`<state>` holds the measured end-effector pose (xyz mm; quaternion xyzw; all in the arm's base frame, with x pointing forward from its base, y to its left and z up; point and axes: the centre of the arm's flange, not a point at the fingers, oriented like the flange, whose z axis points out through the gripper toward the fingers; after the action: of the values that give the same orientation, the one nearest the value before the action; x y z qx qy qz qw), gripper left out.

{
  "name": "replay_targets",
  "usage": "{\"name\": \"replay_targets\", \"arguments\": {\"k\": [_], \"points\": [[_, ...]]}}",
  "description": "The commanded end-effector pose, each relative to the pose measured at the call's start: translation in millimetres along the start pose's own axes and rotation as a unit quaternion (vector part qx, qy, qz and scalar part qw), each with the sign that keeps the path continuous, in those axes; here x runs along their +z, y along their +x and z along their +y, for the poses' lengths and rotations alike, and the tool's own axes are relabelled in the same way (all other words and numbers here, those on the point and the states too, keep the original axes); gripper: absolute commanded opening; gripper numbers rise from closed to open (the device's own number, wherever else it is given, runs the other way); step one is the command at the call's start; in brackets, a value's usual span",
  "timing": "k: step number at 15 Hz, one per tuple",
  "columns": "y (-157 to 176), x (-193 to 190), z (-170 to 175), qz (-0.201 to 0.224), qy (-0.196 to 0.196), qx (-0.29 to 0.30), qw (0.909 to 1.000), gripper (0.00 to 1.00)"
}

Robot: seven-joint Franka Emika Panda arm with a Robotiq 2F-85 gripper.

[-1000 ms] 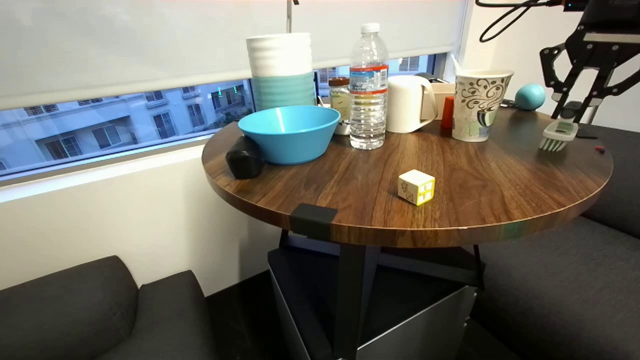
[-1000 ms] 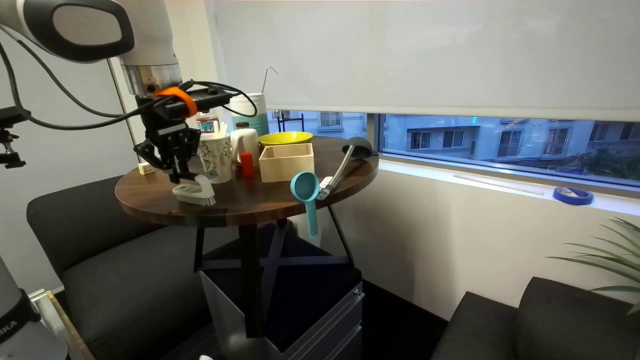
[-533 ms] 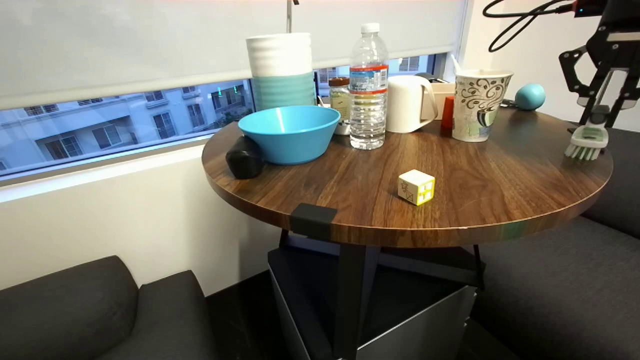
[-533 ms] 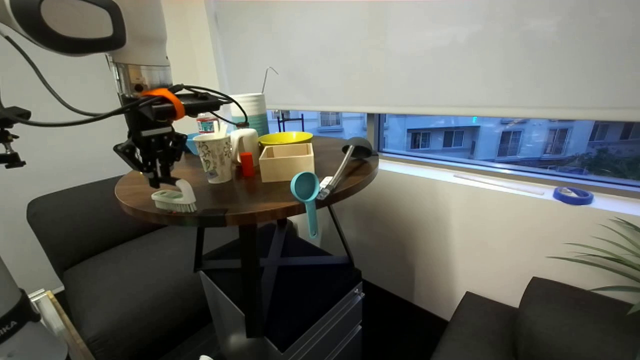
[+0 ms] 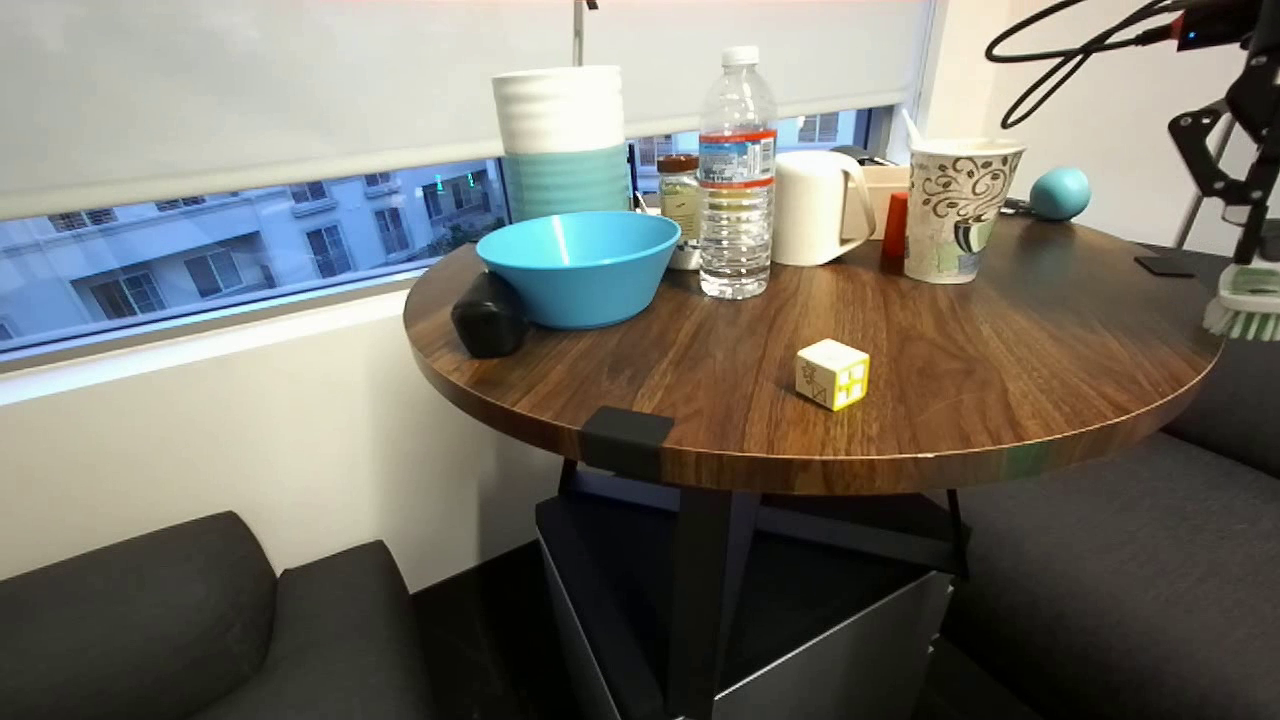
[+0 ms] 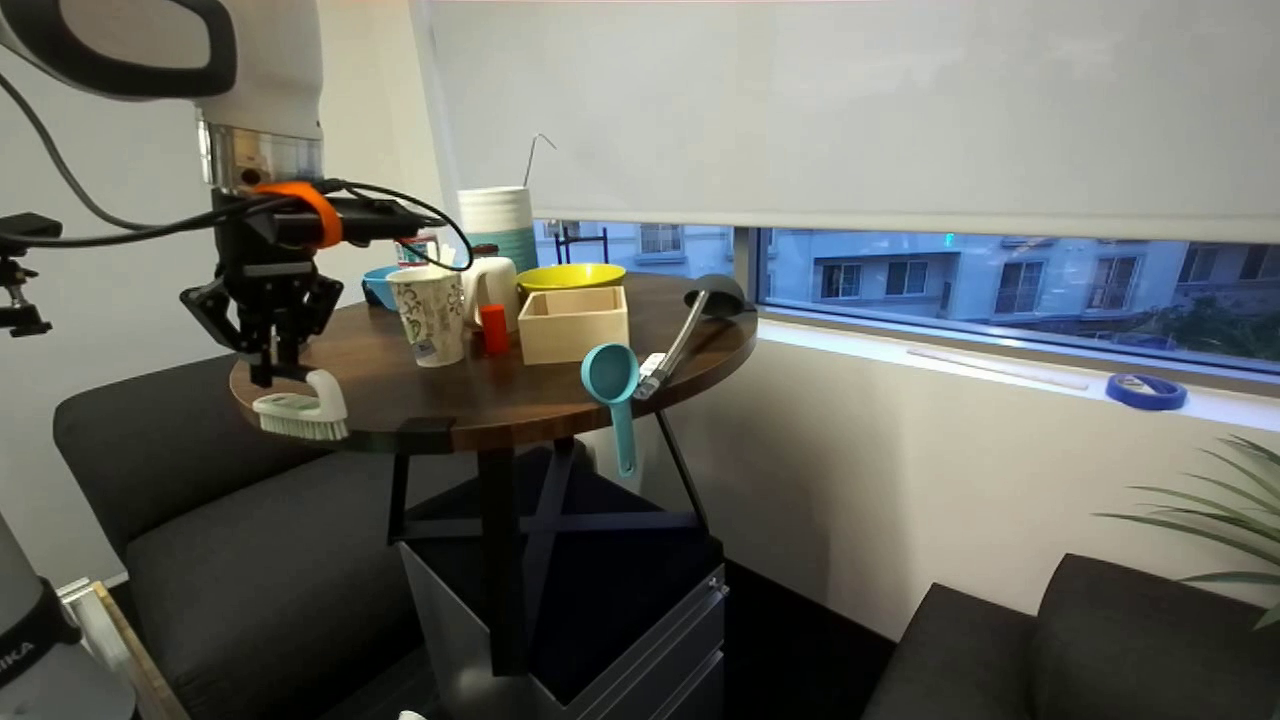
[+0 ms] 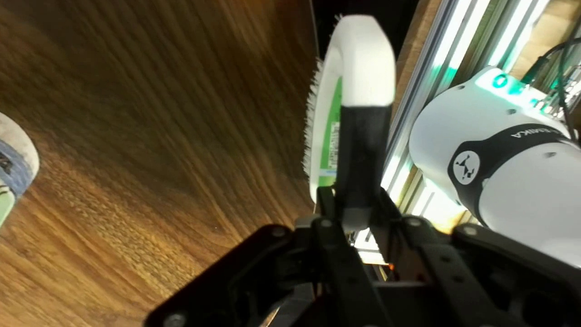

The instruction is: Pick up the brush and sweep the small blue and orange things off of the table

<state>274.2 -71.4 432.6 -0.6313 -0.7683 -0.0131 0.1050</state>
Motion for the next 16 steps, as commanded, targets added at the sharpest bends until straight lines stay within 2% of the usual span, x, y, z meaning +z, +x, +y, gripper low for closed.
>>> {"name": "replay_targets", "arguments": {"k": [1, 5, 11, 16], "points": [[7.9, 17.9, -17.7, 0.023, 0.031, -0.011, 0.9992, 0.06], [9.3, 19.5, -22.1, 0.027, 0.051, -0.009, 0.9983, 0.06], [19.5, -14.8, -13.1, -0.012, -0.005, -0.027, 0.9995, 0.06], [27.1, -37.0, 5.1, -0.037, -0.076, -0.043, 0.9955, 0.06]]}}
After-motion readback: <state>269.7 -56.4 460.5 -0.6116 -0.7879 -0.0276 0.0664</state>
